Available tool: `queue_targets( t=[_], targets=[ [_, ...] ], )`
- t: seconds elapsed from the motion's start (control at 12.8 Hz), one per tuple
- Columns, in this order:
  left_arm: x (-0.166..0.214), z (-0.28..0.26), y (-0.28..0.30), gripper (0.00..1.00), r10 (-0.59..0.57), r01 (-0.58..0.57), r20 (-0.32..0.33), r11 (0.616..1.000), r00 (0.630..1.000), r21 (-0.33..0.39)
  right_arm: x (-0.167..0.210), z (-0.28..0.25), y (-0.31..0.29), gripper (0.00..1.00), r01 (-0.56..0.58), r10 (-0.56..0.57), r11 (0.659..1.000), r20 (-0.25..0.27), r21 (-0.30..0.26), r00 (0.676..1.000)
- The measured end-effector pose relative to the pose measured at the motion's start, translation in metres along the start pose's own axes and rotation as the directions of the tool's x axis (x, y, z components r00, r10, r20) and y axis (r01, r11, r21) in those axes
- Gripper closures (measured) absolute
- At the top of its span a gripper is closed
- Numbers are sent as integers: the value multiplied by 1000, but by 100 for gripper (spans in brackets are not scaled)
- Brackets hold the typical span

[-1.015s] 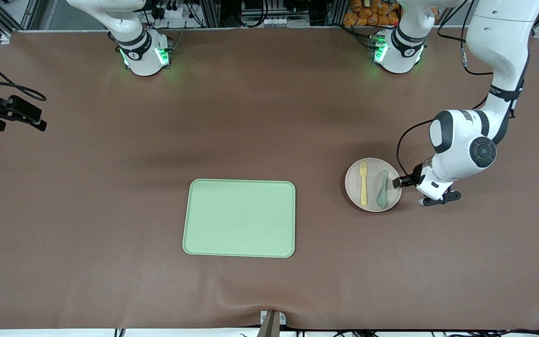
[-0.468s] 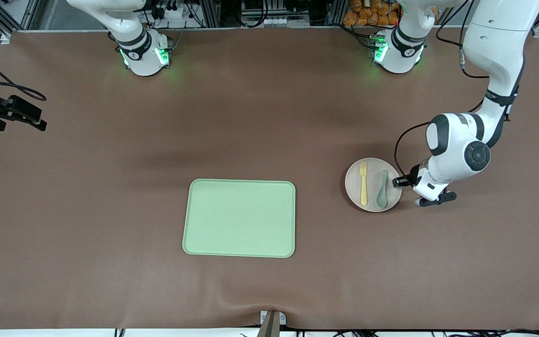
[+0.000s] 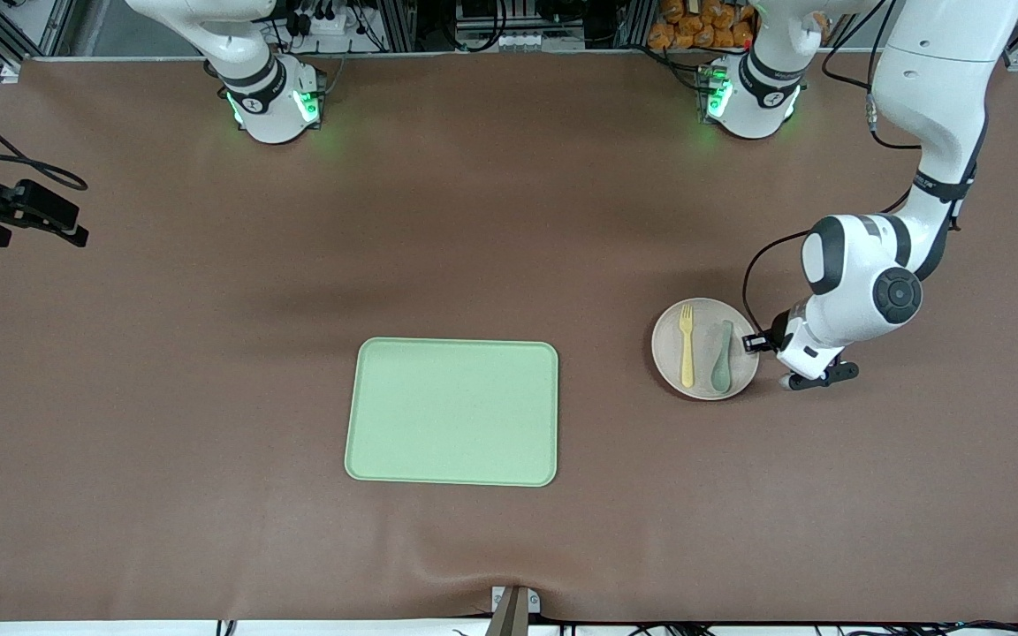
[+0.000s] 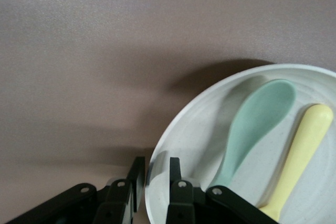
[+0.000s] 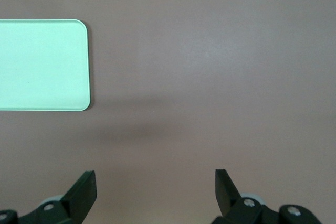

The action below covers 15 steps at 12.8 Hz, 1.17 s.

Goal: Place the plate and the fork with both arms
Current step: 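Close the left gripper on the plate rim and lift it, then carry the plate with the left gripper and lower it onto the tray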

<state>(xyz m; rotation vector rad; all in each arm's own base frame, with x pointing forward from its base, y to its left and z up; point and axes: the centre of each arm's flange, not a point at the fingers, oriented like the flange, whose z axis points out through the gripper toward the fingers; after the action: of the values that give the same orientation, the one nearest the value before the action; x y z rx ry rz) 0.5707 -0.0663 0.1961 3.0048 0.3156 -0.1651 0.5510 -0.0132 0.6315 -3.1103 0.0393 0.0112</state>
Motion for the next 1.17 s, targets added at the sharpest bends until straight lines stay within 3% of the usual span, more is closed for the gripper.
queue_targets(
  t=[0.16, 0.23, 0.55, 1.17],
  targets=[
    [0, 3, 0, 76, 0, 0, 4, 1000, 1000, 1, 0, 0, 0, 0, 0, 0, 1000, 0, 0, 1000],
    [-1, 3, 0, 84, 0, 0, 6, 1000, 1000, 1, 0, 0, 0, 0, 0, 0, 1000, 0, 0, 1000],
    [0, 0, 9, 96, 16, -16, -2, 1000, 1000, -8, 0, 0, 0, 0, 0, 0, 1000, 0, 0, 1000],
    [8, -31, 71, 96, 97, -101, -70, 993, 993, -64, 0, 0, 0, 0, 0, 0, 1000, 1, 0, 1000]
  ],
)
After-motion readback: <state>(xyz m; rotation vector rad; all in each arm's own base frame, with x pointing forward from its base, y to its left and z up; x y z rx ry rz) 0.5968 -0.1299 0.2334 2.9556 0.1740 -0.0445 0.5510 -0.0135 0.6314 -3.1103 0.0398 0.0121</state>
